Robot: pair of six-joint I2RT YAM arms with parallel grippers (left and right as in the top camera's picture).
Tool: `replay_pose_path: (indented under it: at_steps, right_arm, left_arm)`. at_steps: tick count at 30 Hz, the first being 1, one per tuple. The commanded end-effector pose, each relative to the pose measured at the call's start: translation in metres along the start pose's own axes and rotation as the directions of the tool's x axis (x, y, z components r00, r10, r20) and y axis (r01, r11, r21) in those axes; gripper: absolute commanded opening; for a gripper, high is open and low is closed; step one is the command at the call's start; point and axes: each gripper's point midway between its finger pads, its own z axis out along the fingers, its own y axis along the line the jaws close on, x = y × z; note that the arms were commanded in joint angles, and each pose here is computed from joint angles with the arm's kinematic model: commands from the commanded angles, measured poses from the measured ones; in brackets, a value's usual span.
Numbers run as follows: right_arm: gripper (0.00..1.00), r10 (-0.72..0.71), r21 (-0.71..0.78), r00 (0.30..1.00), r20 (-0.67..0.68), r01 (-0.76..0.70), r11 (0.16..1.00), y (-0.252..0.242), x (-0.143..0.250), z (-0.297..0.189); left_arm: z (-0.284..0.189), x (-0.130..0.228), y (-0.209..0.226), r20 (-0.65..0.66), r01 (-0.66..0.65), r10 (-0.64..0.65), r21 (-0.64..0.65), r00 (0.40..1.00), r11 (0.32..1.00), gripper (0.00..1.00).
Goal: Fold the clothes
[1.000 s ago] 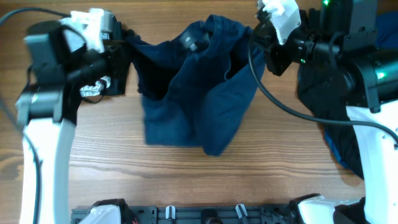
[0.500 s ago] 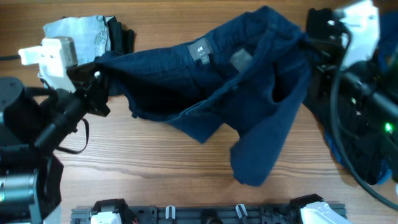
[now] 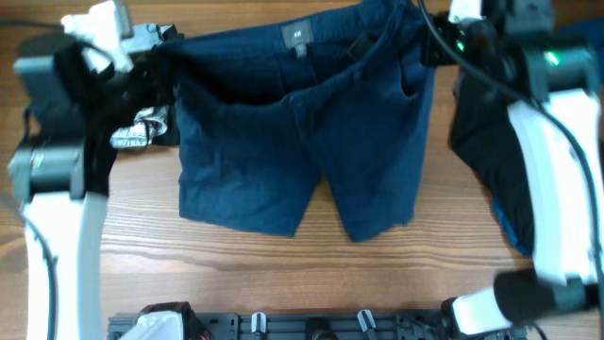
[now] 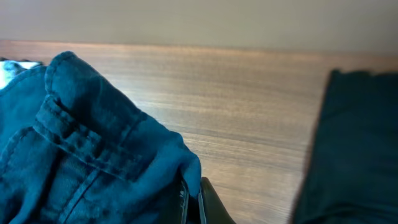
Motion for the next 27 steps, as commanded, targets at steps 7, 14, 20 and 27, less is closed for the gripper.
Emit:
replay_pose_path:
  at_steps: [7, 14, 20, 27]
  right_arm:
    - [1.00, 0.094, 0.059, 0.994, -0.060, -0.091, 0.994, -0.083, 0.016, 0.186]
    - [1.00, 0.123, -0.008, 0.992, -0.032, -0.123, 0.992, -0.087, 0.003, 0.163]
    - [1.00, 0.181, -0.032, 0.912, -0.368, -0.207, 0.978, -0.063, 0.084, 0.132]
    - [1.00, 0.301, 0.213, 0.731, -0.613, -0.215, 0.953, -0.054, 0.190, 0.136]
  left_arm:
    - [0.129, 0.013, 0.051, -0.049, 0.005, -0.009, -0.078, 0.999, 0.997, 0.99]
    - [0.114, -0.002, 0.052, 0.014, -0.012, 0.014, -0.155, 1.000, 0.988, 0.99]
    - [0.074, 0.025, 0.039, -0.095, 0.007, -0.025, -0.186, 0.995, 0.983, 1.00]
    - [0.055, 0.069, 0.056, -0.248, 0.025, -0.104, -0.301, 0.963, 0.953, 1.00]
